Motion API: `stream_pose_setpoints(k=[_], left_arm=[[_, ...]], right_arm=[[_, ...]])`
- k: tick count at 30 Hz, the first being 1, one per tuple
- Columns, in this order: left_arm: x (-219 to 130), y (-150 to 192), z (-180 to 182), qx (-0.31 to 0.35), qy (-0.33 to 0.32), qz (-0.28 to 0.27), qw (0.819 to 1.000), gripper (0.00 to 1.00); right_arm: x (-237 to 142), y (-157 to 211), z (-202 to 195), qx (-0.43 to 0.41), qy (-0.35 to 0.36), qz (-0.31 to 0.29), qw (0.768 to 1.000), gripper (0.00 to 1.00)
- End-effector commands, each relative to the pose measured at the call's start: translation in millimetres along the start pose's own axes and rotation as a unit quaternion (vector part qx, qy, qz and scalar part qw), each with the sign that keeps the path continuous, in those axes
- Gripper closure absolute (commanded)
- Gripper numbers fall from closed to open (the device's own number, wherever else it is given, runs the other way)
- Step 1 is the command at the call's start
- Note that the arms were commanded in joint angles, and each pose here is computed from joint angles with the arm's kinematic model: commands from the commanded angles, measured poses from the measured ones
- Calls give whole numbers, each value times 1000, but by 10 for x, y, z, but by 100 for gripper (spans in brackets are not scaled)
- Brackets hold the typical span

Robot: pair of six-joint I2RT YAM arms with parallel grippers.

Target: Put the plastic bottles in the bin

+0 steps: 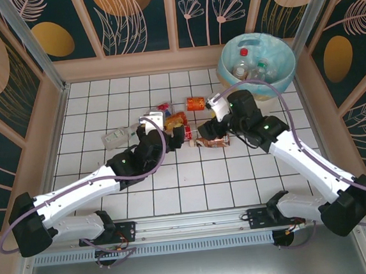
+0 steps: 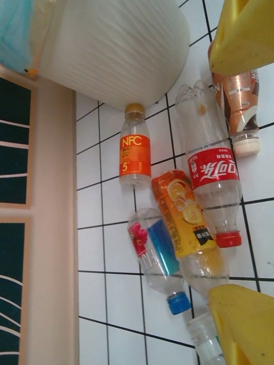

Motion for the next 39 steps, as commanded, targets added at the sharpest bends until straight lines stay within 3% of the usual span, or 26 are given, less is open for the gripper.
stream_pose_setpoints(k=[1, 8, 13, 25, 39], left_arm=[[-17, 93, 61, -21, -13, 17, 1000, 6], [12, 190, 88, -32, -22, 37, 999, 5], [182, 317, 270, -77, -40, 89, 992, 6], [386, 519, 451, -107, -12, 157, 982, 6], [582, 702, 519, -147, 55, 196, 968, 5]], right_arm=[[90, 122, 25, -43, 23, 38, 998, 29], [207, 181, 36, -61, 42, 66, 995, 28], [294, 199, -9, -49, 62, 87, 993, 27], [435, 341, -116, -66, 113, 145, 981, 27], [378, 598, -94, -144, 78, 182, 969, 31]])
Point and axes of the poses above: each hand's point on the last joint's axis, 136 mm out from that joint toward the fingers, its own x axis out along the fingers, its own z axis along the line the jaws close on, y = z × x, the point moved 10 cm from there along -x, back along the fingers, and after that the axes turned 6 degrees about x, right-handed, at the moved point
